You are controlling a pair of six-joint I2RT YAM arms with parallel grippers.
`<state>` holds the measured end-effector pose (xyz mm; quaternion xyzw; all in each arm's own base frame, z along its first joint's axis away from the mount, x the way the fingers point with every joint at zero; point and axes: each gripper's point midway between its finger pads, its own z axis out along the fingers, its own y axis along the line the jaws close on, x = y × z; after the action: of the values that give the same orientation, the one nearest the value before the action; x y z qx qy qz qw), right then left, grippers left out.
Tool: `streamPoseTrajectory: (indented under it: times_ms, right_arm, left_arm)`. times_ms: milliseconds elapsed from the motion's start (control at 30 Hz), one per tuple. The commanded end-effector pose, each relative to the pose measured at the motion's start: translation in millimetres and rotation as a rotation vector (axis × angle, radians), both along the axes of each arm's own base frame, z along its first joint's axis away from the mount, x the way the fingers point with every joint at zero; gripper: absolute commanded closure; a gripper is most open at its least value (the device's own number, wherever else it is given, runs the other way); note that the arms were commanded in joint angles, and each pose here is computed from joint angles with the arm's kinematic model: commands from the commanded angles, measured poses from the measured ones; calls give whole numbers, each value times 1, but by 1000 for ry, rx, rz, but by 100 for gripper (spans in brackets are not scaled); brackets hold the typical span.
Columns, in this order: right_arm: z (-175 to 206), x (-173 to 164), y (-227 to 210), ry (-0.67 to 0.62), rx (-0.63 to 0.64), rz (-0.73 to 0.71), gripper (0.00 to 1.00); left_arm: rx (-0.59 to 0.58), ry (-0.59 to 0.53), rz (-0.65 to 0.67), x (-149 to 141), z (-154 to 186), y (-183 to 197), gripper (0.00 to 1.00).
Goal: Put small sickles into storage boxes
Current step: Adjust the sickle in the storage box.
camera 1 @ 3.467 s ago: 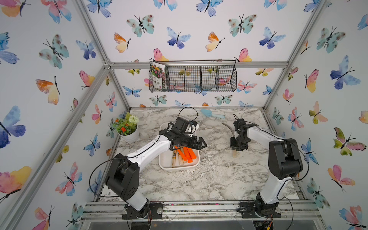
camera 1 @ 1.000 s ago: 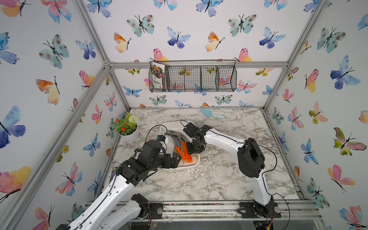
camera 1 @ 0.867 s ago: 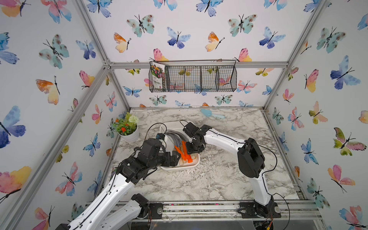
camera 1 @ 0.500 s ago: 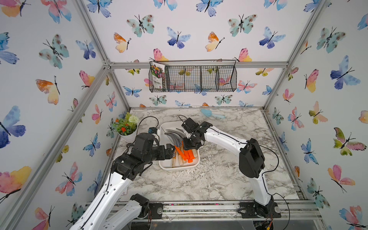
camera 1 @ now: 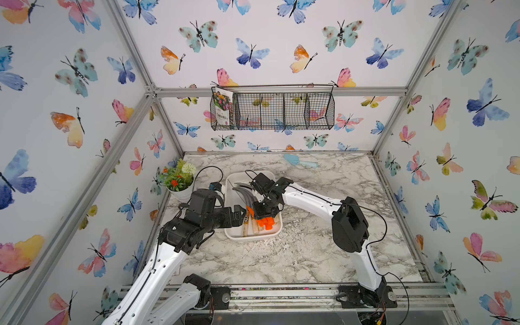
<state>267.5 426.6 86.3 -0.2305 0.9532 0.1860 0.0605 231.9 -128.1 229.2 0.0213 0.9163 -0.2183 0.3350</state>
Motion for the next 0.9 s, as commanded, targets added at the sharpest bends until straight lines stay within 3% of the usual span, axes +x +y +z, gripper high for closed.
streamPoseTrajectory:
  times_ms: [0,267,433,633,867]
  right_arm:
    - [-23,-12,1,41,-30,31,61]
    - [-42,-15,-8,49,-70,31,67]
    - [-38,-16,-10,43,-67,23,81]
    - [-17,-23,-1,66,26,25,88]
    - [6,-34,9,110,140,14,89]
  left_arm:
    - [-5,7,-13,0,-2,-1,2]
    - [-8,13,-22,3,-3,-4,2]
    - [-5,11,-24,4,-2,-3,2]
    - [-5,16,-25,3,-4,-3,2]
    - [-10,18,-25,3,-7,-2,2]
